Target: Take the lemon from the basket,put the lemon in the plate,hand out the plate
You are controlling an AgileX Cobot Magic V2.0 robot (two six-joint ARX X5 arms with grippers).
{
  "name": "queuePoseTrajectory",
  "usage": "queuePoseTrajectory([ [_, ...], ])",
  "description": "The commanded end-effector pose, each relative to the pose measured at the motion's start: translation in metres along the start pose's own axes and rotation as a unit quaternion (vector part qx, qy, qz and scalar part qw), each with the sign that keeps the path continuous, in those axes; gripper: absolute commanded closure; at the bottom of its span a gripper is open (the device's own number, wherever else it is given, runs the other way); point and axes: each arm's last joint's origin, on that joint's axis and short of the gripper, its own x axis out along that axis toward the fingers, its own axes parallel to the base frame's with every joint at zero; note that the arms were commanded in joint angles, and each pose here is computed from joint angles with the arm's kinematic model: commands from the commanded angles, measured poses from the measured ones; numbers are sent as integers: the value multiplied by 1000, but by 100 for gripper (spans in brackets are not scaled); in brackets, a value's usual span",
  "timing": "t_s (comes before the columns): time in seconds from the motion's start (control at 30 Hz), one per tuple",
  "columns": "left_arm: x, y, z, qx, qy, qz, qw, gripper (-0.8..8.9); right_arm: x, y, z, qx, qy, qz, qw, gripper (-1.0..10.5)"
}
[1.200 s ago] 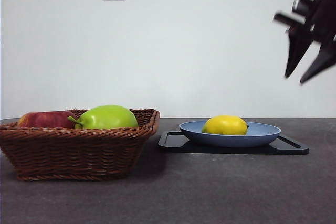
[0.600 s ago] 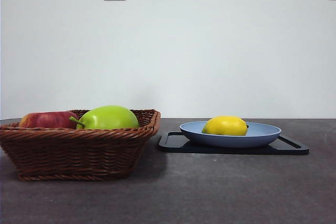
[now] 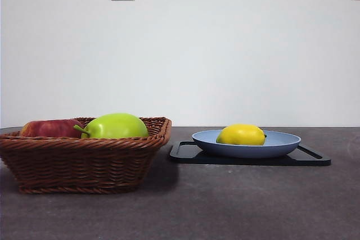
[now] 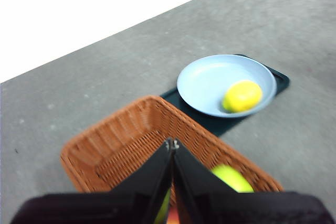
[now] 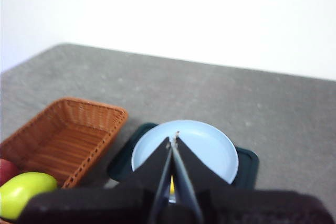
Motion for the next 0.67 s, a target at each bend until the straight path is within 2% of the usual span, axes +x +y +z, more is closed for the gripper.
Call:
queuePoseTrajectory([
  [0.03, -15, -5, -17, -19, -37, 1, 999, 807, -7, 0, -13, 3, -31, 2, 1000, 943],
  [0.23, -39, -11, -29, -41, -64, 3, 997, 805, -12, 0, -23, 23, -29, 2, 999, 943],
  [0.67, -38, -10, -28, -40, -69, 6, 997, 805, -12, 0, -23, 23, -29, 2, 999, 943],
])
